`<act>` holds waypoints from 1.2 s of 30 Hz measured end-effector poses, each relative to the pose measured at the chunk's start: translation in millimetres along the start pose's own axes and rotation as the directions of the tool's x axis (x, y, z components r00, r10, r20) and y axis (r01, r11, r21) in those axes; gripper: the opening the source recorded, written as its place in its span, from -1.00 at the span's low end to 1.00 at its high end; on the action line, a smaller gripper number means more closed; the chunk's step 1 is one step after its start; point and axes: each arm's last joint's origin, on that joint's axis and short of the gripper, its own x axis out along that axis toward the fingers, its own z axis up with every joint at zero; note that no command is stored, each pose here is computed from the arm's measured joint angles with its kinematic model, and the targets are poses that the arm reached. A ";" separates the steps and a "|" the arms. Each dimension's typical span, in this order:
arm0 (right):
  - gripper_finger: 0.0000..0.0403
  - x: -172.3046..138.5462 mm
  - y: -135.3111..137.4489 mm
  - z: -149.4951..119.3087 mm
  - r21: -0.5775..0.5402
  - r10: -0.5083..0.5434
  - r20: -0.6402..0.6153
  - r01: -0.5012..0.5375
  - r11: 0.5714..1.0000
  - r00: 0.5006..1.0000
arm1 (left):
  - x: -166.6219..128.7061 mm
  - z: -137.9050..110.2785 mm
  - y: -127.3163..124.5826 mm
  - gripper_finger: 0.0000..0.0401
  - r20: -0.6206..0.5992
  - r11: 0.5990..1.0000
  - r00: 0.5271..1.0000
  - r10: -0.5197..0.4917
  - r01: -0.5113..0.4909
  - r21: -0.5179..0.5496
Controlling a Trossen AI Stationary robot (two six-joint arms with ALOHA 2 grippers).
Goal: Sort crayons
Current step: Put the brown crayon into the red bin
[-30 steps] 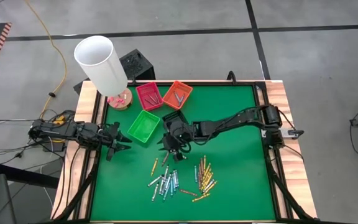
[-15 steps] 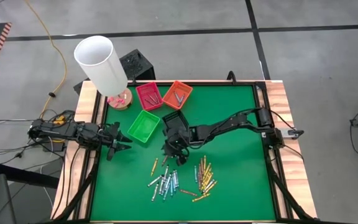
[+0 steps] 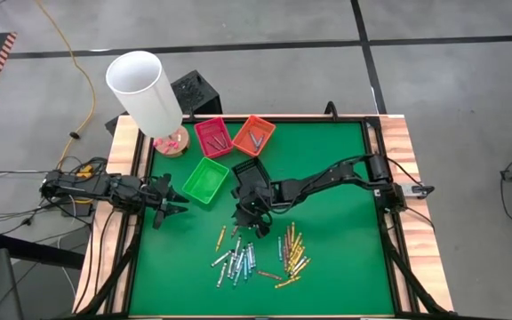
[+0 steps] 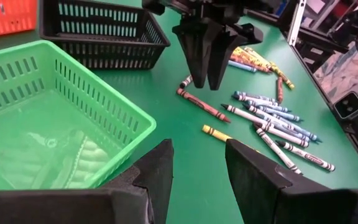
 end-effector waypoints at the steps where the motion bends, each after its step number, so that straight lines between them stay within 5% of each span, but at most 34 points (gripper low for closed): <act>1: -0.39 0.0 -0.1 0.1 0.000 -0.001 0.001 0.001 1.000 1.000 | 0.0 0.0 0.0 -0.32 0.000 1.000 1.000 0.000 0.000 0.000; 18: -0.39 36.2 4.0 -1.3 -0.006 0.079 -0.103 -0.080 0.997 0.992 | 0.7 -0.4 0.1 -0.32 -0.008 1.000 1.000 0.002 -0.002 -0.010; 29: -0.39 14.1 -8.6 33.3 -0.011 0.097 -0.131 -0.099 0.995 0.987 | 0.6 -0.3 0.1 -0.32 -0.006 1.000 1.000 0.002 -0.002 -0.012; 36: -0.39 6.4 -1.0 44.2 -0.134 0.168 -0.216 -0.200 0.971 0.962 | 0.6 -0.3 0.1 -0.32 -0.006 1.000 1.000 0.003 -0.003 -0.003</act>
